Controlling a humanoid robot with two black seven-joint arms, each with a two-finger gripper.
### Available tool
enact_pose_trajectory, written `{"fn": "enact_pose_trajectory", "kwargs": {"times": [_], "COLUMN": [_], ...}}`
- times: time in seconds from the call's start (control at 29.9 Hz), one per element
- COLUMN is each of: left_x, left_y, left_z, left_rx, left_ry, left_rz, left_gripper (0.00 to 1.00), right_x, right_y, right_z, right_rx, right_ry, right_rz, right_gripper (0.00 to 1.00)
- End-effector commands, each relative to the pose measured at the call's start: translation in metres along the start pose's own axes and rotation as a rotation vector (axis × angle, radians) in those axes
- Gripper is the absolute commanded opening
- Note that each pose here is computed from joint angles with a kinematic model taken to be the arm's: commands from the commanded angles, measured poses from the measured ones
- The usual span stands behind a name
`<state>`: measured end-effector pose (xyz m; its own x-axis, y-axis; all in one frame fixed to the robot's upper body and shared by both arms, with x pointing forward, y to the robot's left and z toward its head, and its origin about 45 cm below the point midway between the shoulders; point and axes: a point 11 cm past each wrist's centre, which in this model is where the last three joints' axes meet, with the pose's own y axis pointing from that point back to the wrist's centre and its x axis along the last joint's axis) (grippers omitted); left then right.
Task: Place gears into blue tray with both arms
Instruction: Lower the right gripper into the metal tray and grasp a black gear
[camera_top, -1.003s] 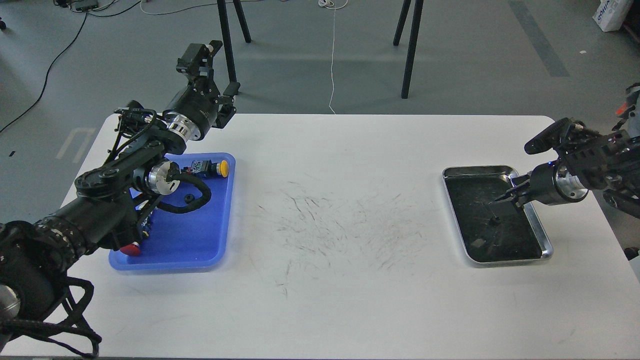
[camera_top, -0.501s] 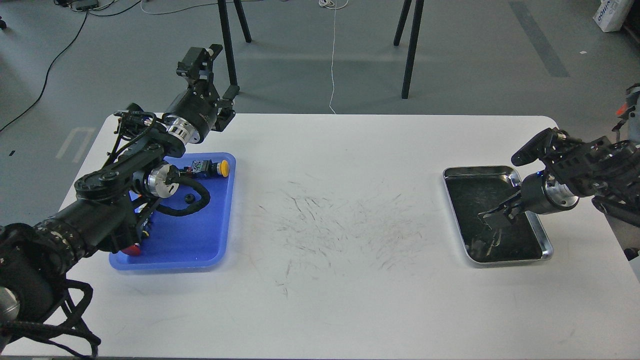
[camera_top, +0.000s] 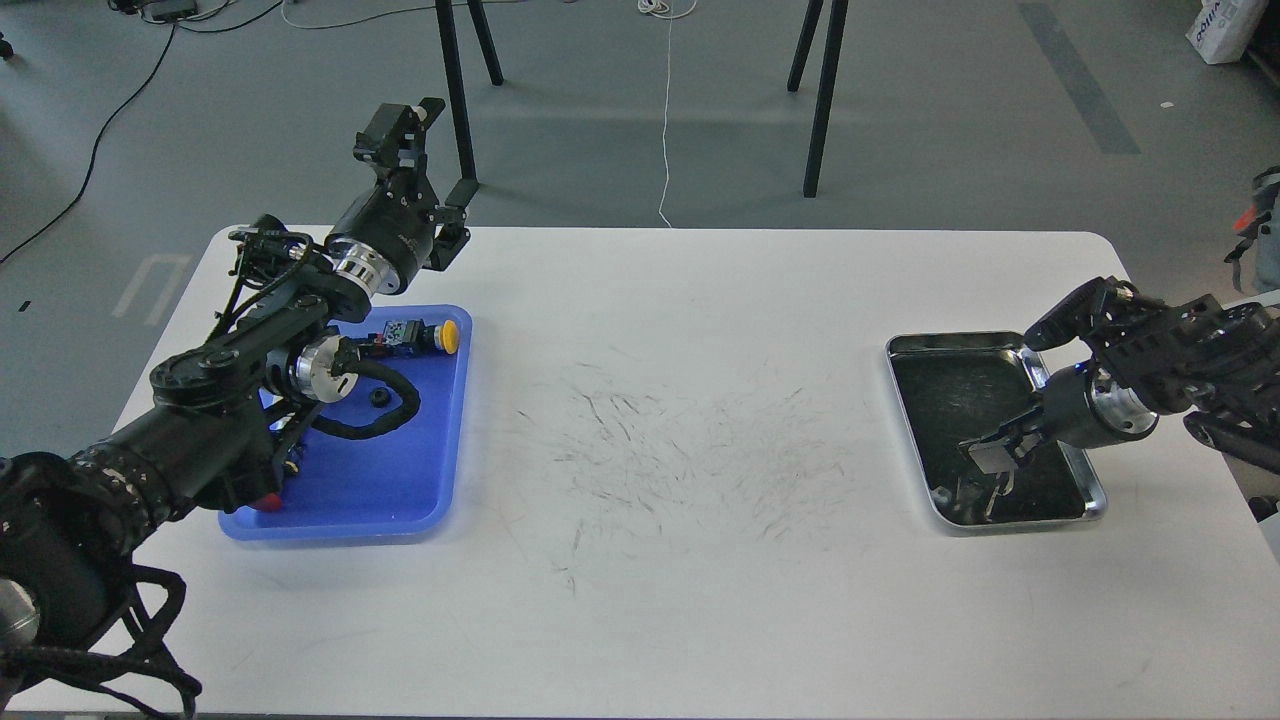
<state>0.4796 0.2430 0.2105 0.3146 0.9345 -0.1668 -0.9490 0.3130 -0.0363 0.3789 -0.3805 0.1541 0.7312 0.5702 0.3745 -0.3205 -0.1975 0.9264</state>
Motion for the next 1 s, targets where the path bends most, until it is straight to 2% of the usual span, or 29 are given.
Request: {"fn": "enact_pose_trajectory", "kwargs": {"times": [0.0, 0.2, 0.64, 0.74, 0.97], "left_x": [0.001, 0.001, 0.002, 0.004, 0.003], "left_y": [0.001, 0.001, 0.000, 0.001, 0.001], "left_z": [-0.001, -0.001, 0.000, -0.001, -0.001], "left_rx": [0.001, 0.002, 0.003, 0.005, 0.006], "left_ry": [0.000, 0.002, -0.014, -0.015, -0.015], "left_rz": [0.002, 0.003, 0.004, 0.007, 0.005], "left_gripper": [1.00, 1.00, 1.00, 1.00, 1.00], "right_x": [-0.001, -0.003, -0.016, -0.017, -0.012], "right_y": [0.000, 0.001, -0.006, -0.005, -0.008], "right_z": [0.001, 0.014, 0.010, 0.014, 0.015], "right_rx": [-0.002, -0.044, -0.032, -0.044, -0.053], "right_ry": [-0.001, -0.008, -0.021, -0.024, -0.017], "right_rz": [0.000, 0.003, -0.020, -0.020, -0.017], "right_gripper": [0.80, 0.70, 0.64, 0.56, 0.49]}}
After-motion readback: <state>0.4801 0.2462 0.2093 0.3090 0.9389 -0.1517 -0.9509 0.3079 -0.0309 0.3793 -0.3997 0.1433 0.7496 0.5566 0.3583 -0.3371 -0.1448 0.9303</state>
